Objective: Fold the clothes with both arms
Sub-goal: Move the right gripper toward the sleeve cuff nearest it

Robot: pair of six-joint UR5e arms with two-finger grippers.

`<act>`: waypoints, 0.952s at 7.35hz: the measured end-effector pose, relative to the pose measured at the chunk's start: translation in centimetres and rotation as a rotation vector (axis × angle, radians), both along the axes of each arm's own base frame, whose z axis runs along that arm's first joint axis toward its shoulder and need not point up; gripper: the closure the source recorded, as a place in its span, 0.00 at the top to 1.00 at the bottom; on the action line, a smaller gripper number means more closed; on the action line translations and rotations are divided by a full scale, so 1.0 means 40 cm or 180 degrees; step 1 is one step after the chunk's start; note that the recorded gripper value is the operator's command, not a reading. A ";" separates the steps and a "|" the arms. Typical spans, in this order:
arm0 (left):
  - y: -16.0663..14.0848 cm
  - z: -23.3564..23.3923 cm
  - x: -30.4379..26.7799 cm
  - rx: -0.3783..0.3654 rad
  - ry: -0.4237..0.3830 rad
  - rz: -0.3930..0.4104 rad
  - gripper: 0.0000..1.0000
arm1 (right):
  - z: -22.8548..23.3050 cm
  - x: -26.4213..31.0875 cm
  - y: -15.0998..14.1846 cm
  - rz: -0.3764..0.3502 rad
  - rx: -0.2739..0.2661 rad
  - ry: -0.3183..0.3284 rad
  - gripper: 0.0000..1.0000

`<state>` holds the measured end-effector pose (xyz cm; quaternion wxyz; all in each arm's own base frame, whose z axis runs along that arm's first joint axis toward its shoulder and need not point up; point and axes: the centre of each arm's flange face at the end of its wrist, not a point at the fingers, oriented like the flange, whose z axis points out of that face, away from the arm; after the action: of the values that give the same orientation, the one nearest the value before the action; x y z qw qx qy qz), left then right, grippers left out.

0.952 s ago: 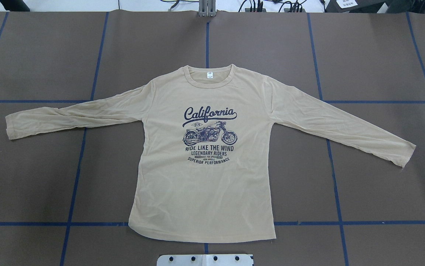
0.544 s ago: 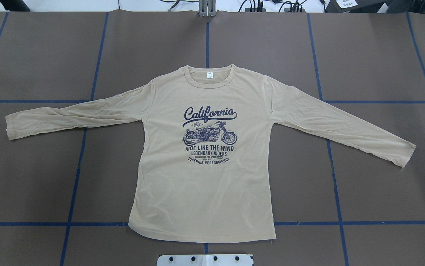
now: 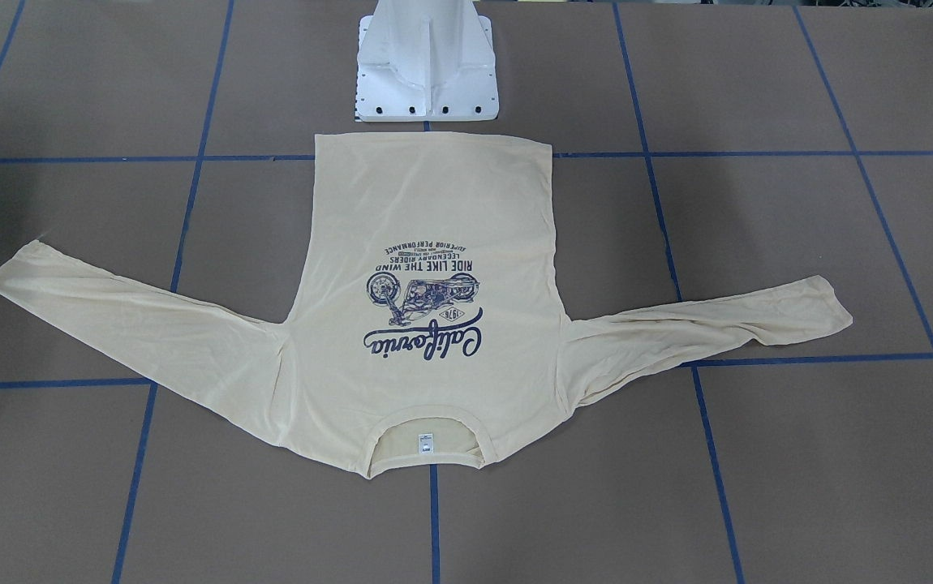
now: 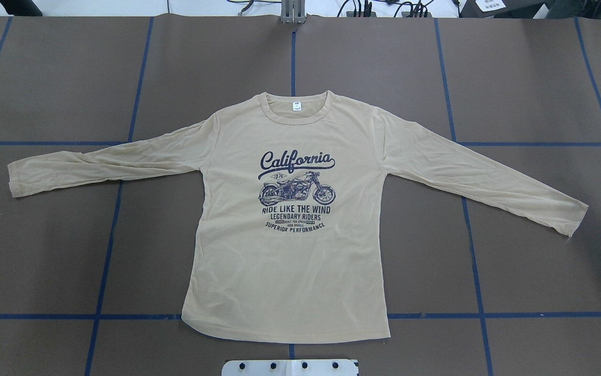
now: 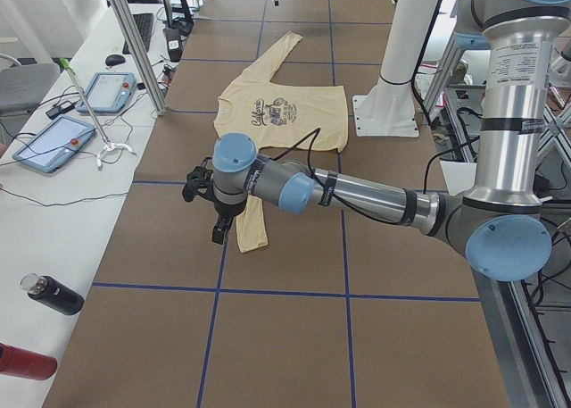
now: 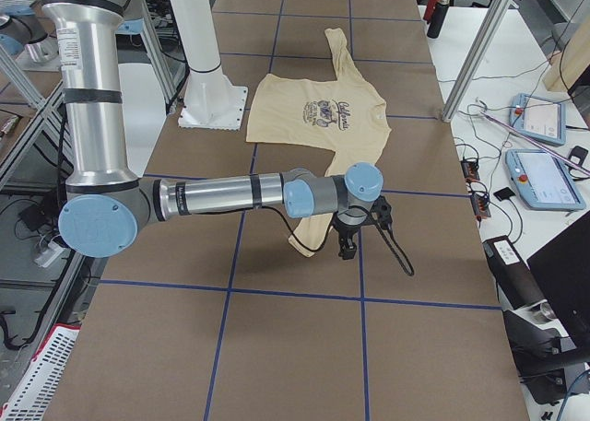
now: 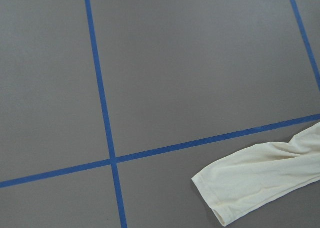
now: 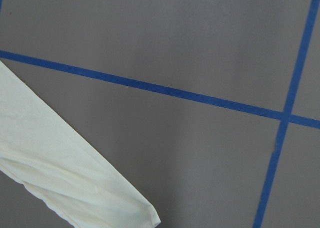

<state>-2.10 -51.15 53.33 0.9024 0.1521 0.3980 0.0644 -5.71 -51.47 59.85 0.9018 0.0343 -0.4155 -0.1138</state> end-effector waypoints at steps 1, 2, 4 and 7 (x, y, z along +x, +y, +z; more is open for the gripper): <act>0.005 0.006 0.001 0.0014 0.0012 0.0003 1.00 | 0.021 -0.042 0.036 0.0042 0.0144 -0.0059 1.00; 0.008 0.013 0.001 0.0011 0.0021 0.0007 1.00 | 0.028 -0.086 0.076 0.0111 0.0274 -0.0144 1.00; 0.011 0.018 0.001 0.0016 0.0025 0.0014 1.00 | 0.022 -0.193 0.115 0.0138 0.0351 -0.0168 1.00; 0.009 0.033 0.001 -0.0042 0.0029 -0.0001 1.00 | 0.059 -0.255 0.141 0.0075 0.0345 0.0005 0.99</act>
<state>-2.04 -50.78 54.65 0.9015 0.1466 0.4026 0.0610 -15.93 -45.85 62.22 0.9003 0.0879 -0.4075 -0.1255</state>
